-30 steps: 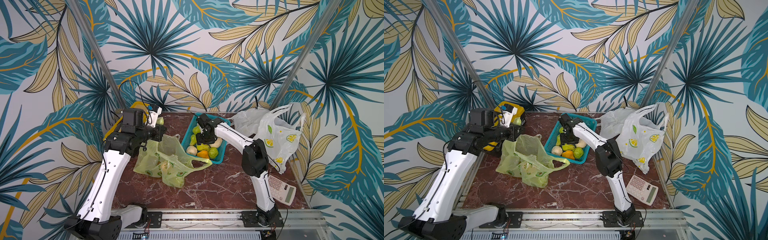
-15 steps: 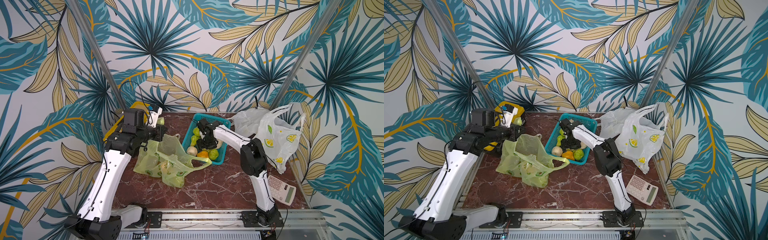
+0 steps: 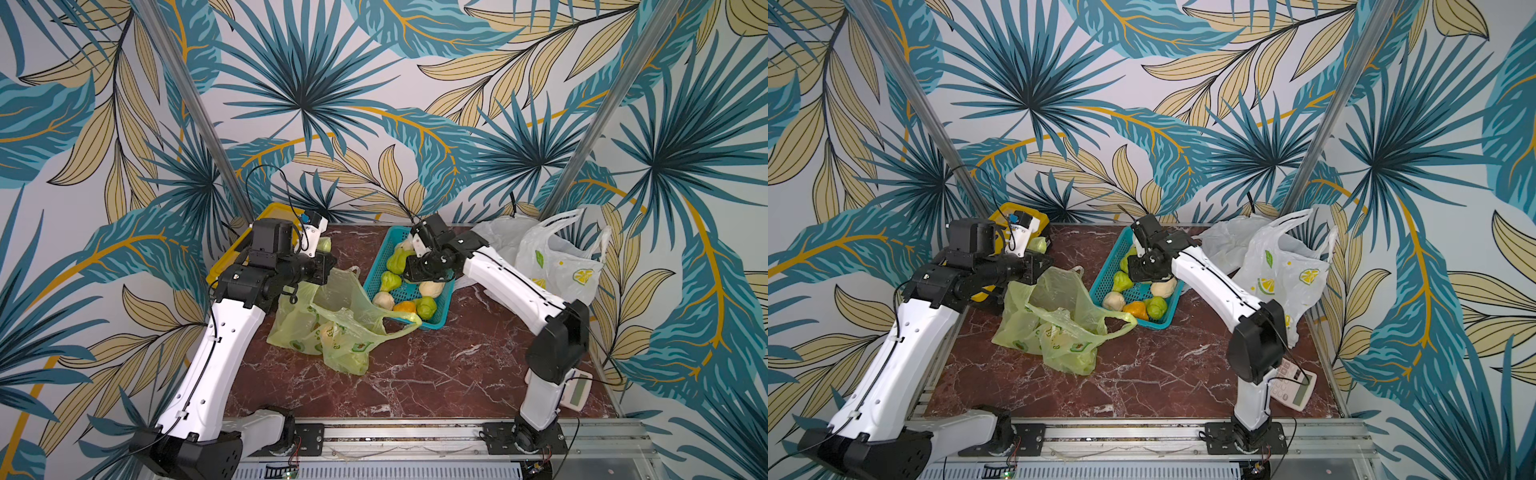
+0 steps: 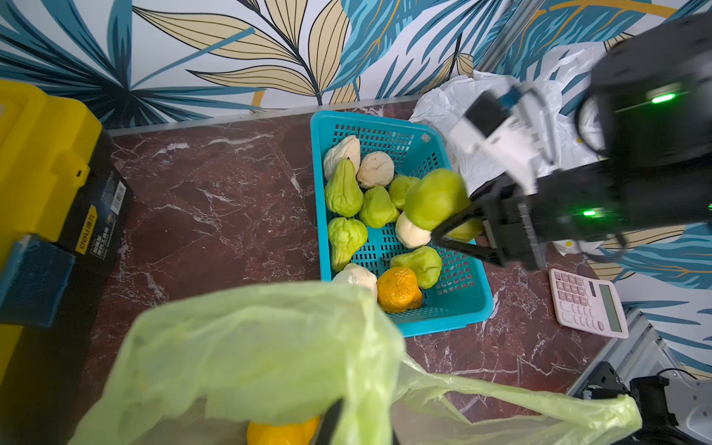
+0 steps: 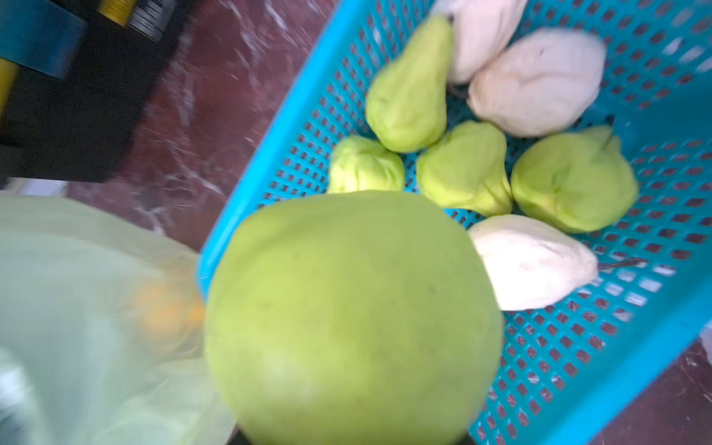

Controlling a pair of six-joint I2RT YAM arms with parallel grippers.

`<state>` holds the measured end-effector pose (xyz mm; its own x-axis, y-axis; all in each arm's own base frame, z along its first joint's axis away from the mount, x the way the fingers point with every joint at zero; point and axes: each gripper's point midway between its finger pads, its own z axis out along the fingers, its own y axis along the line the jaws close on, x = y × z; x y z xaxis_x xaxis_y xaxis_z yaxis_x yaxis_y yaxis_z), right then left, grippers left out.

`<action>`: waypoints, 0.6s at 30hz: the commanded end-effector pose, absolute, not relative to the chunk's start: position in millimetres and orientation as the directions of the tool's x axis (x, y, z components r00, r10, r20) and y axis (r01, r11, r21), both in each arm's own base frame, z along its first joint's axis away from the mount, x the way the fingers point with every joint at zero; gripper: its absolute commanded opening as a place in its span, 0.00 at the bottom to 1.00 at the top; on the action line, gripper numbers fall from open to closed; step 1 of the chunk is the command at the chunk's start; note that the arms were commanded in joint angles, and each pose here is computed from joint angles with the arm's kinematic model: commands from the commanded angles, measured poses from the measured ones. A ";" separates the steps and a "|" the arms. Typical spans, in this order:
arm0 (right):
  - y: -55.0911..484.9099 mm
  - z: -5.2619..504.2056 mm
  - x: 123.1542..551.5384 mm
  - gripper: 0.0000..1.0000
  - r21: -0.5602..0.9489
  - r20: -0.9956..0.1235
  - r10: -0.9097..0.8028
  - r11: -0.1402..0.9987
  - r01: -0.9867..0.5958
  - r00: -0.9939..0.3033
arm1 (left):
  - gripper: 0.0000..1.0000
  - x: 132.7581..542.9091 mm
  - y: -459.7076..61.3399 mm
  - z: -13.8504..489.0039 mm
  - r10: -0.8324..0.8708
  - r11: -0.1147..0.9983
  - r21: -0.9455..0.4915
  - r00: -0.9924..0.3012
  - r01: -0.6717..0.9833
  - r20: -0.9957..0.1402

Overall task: Place the pears into plastic bags & tie knots
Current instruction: Pick up the pear from the basket, then place the pear in the plastic bag.

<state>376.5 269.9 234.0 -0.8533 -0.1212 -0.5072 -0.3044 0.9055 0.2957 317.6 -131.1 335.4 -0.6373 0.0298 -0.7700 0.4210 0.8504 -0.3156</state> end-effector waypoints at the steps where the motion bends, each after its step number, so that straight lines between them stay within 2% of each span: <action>1: 290.4 249.3 343.3 0.33 0.383 -0.493 -0.148 0.848 -0.367 -0.857 | 0.00 322.4 -140.3 345.2 0.043 0.839 -0.305 -0.613 0.451 -0.789; 7: 372.5 282.7 291.6 0.32 0.563 -0.497 -0.203 0.664 -0.492 -0.843 | 0.00 327.1 -147.8 353.1 0.040 0.839 -0.303 -0.607 0.452 -0.794; 10: 404.2 258.7 290.2 0.32 0.644 -0.449 -0.195 0.606 -0.467 -0.872 | 0.00 326.0 -147.8 356.1 0.035 0.838 -0.305 -0.602 0.453 -0.797; 13: 423.4 223.5 304.9 0.34 0.652 -0.398 -0.211 0.619 -0.437 -0.893 | 0.00 323.9 -151.6 355.9 0.034 0.824 -0.323 -0.609 0.466 -0.792; 16: 423.9 208.5 316.5 0.45 0.588 -0.383 -0.251 0.676 -0.444 -0.889 | 0.00 325.1 -151.7 352.6 0.036 0.825 -0.324 -0.615 0.463 -0.788; 17: 429.7 210.8 307.6 0.51 0.562 -0.393 -0.288 0.677 -0.476 -0.873 | 0.00 325.2 -151.2 352.2 0.037 0.826 -0.321 -0.614 0.462 -0.788; 18: 427.4 212.6 305.2 0.62 0.532 -0.397 -0.311 0.689 -0.493 -0.864 | 0.00 325.3 -151.0 351.3 0.039 0.828 -0.319 -0.615 0.461 -0.787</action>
